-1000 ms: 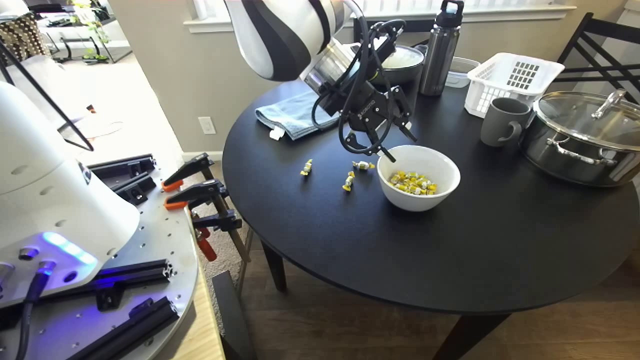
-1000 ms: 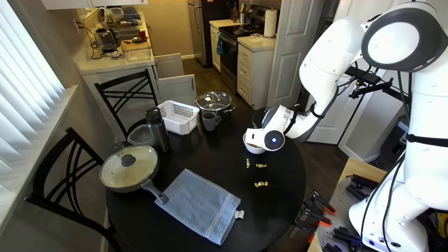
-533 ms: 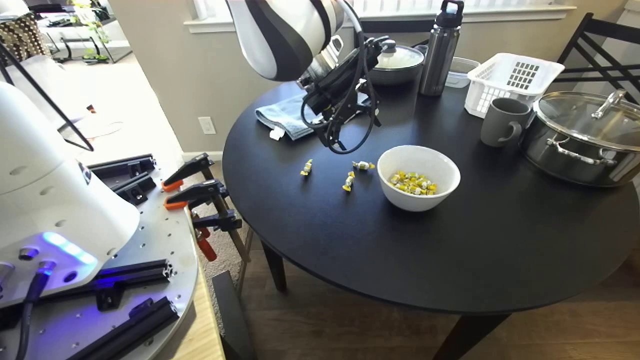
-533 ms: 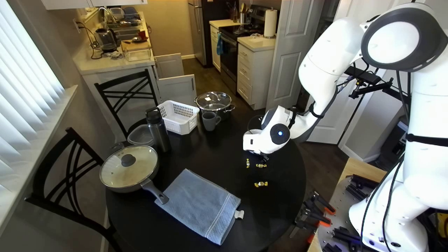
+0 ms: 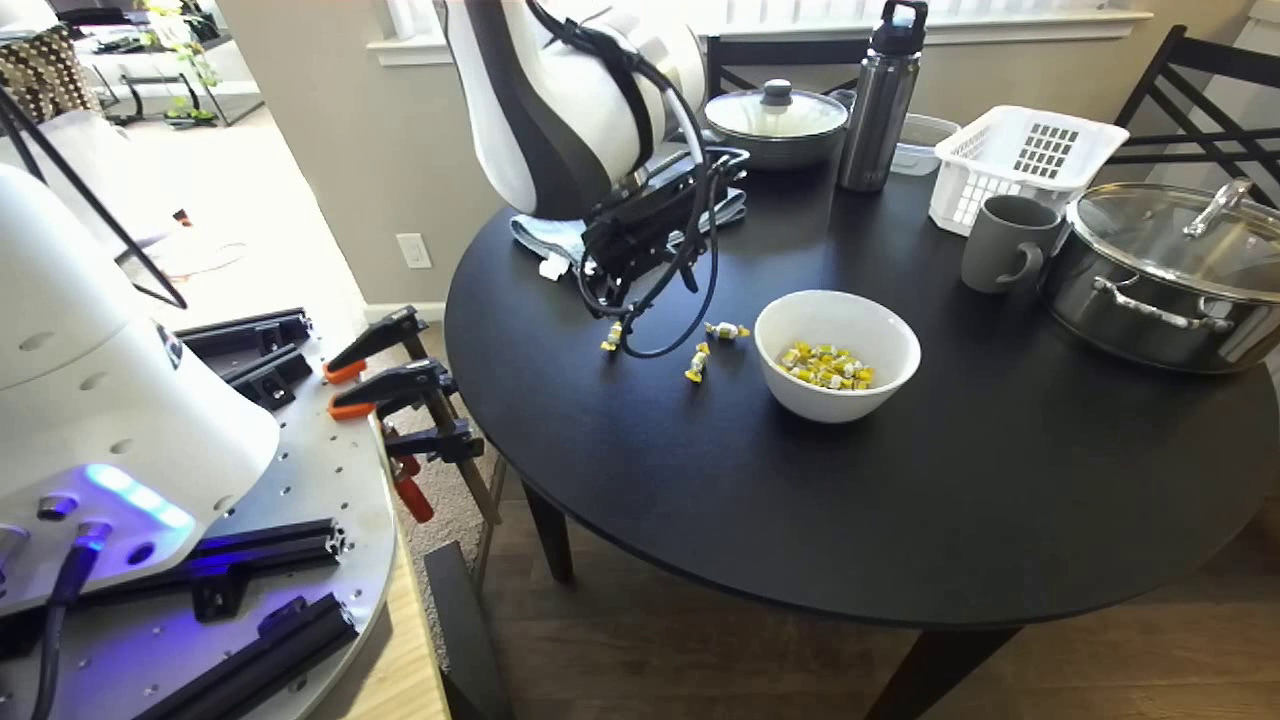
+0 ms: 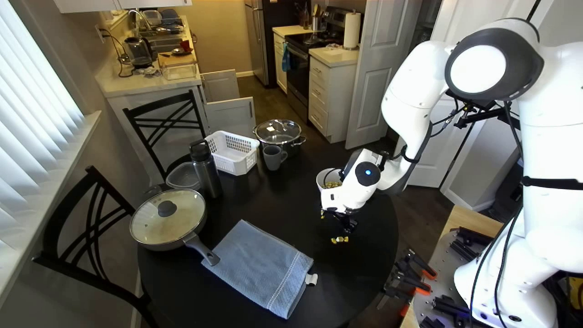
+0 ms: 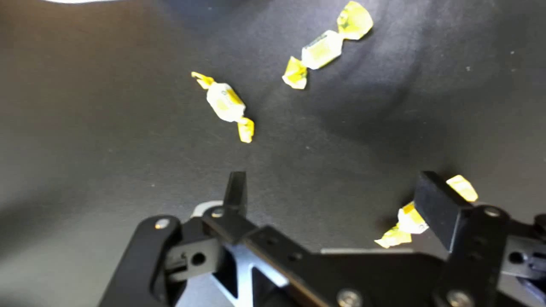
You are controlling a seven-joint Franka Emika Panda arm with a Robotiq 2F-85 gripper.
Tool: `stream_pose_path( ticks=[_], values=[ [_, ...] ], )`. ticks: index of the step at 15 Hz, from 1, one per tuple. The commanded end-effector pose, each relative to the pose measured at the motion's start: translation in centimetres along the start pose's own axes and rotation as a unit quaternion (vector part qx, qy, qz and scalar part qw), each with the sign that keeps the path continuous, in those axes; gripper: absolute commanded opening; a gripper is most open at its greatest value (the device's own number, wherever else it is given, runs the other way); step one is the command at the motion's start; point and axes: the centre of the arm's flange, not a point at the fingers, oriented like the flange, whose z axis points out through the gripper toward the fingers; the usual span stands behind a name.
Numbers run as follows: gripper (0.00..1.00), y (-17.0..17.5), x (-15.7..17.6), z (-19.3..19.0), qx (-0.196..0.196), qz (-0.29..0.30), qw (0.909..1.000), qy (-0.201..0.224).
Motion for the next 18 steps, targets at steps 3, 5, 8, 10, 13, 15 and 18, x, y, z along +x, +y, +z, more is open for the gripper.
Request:
stream_pose_path(
  ticks=[3, 5, 8, 10, 13, 15, 18],
  values=[
    [1.0, -0.3, -0.1, 1.3, 0.076, -0.008, 0.9965, 0.036],
    [1.0, -0.7, 0.0, 1.9, 0.092, -0.012, 0.9948, 0.041],
    [1.0, -1.2, 0.2, 2.3, 0.108, -0.016, 0.9929, 0.048],
    [1.0, -1.3, 0.2, 2.3, 0.112, -0.017, 0.9922, 0.052],
    [1.0, -1.1, 0.1, 2.2, 0.111, -0.02, 0.9919, 0.059],
    [1.0, -1.0, 0.0, 2.0, 0.108, -0.019, 0.9921, 0.062],
    [1.0, -0.4, -0.4, 1.2, 0.084, 0.002, 0.9946, 0.06]
  ],
)
